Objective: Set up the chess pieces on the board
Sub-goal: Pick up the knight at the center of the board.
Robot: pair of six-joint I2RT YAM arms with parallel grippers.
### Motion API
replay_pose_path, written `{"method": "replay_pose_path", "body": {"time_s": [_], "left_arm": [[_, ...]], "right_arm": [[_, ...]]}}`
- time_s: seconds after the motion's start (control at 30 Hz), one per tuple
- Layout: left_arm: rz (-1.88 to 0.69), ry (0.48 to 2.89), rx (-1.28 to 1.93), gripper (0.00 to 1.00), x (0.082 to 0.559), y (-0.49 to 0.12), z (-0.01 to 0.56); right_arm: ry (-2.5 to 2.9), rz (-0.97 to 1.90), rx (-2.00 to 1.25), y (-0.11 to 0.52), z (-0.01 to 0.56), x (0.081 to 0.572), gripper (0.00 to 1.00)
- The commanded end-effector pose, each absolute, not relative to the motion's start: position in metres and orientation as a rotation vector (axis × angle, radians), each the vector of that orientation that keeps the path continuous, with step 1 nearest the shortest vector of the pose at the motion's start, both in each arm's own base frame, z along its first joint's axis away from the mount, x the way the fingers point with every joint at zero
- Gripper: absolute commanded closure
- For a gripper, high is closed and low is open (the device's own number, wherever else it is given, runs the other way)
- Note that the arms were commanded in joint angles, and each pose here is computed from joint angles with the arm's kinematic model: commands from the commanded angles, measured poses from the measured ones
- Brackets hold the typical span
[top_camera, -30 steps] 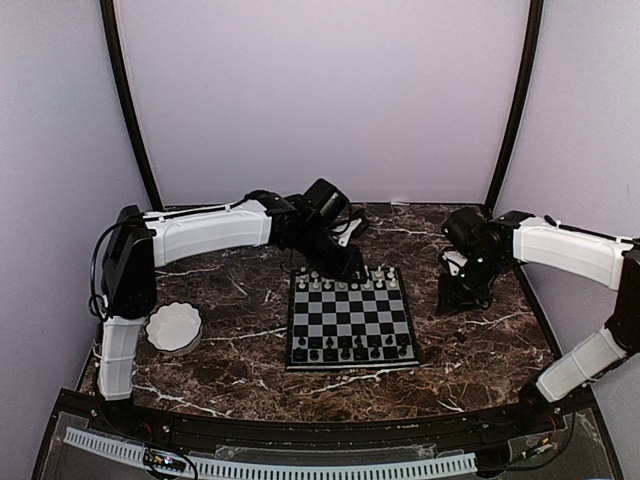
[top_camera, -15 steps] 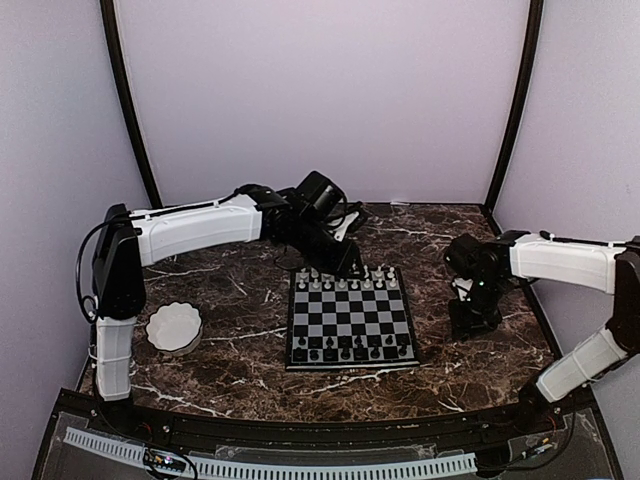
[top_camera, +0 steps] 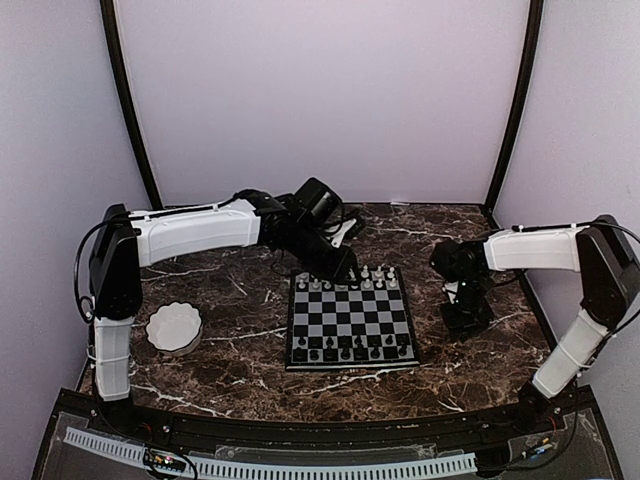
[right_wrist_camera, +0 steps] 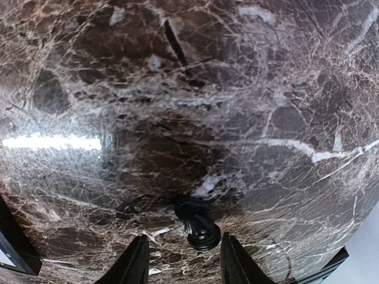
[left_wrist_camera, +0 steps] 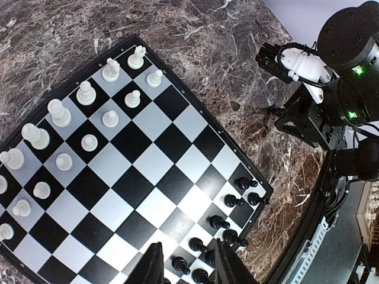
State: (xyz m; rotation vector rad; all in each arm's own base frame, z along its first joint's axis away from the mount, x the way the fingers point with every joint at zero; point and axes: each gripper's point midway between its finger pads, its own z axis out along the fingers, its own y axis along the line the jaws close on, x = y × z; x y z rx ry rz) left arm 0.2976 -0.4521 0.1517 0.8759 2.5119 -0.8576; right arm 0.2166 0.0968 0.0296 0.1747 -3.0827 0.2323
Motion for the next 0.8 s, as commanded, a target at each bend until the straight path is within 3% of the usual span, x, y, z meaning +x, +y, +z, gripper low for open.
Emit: {"method": "replay_pose_path", "body": {"time_s": [0.0,0.27,0.77], "left_arm": [[-0.919,2.436,0.866,0.68,0.292,-0.45,0.186],[-0.944,2.444,0.87,0.68,0.288,-0.449,0.18],[-0.948,2.445,0.871,0.68,0.287,-0.45,0.181]], "right_arm": [[-3.101,0.277,0.2,0.094,0.034,0.227,0.57],[-3.065,0.228,0.216,0.099,0.017,0.221,0.61],[-3.065,0.153,0.185,0.106,0.01,0.217,0.89]]}}
